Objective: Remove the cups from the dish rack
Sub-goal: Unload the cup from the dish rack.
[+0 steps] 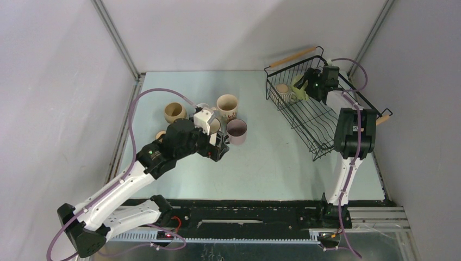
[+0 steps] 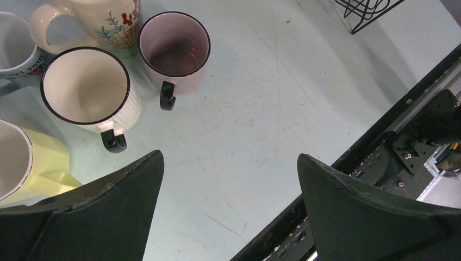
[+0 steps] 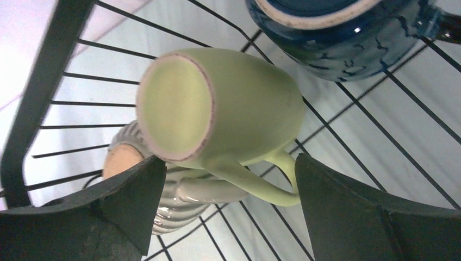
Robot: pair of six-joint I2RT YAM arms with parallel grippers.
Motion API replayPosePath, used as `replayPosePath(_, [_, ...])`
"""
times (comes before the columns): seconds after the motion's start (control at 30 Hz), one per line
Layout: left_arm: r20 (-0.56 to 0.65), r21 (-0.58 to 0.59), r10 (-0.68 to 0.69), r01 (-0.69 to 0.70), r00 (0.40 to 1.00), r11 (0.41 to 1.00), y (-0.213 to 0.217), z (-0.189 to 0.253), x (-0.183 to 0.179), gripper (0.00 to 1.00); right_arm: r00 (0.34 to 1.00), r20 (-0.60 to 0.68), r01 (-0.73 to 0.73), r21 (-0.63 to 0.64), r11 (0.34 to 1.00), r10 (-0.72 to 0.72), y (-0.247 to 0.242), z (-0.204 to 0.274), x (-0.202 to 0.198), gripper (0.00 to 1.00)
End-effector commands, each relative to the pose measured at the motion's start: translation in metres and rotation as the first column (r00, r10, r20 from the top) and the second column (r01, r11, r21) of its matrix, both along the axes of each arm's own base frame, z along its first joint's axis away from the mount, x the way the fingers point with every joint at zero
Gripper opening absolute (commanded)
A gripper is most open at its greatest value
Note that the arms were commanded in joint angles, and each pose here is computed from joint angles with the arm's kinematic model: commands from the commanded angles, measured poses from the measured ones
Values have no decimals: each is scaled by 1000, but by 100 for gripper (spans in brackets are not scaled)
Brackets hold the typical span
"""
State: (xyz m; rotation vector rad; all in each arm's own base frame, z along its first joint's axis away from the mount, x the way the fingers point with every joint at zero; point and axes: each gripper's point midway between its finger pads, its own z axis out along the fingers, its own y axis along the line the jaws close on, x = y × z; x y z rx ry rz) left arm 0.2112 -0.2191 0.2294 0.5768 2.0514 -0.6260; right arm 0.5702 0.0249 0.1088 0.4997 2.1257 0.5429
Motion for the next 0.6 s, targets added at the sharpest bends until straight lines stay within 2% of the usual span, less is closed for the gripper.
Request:
replayPosePath(0.0, [13, 0, -21, 21, 1000, 1000, -3, -2, 1, 100, 999, 30, 16, -157, 988, -11, -7, 33, -1, 92])
replayPosePath(0.23, [9, -3, -24, 24, 1000, 1000, -4, -2, 1, 100, 999, -34, 27, -285, 958, -38, -12, 14, -6, 79])
replayPosePath(0.47, [8, -3, -22, 22, 1000, 1000, -4, -3, 1, 100, 995, -74, 47, -306, 951, -73, -19, -1, -9, 51])
replayPosePath(0.57, [7, -3, -23, 23, 1000, 1000, -4, -3, 0, 100, 992, -85, 59, -319, 946, -90, -22, -4, -10, 45])
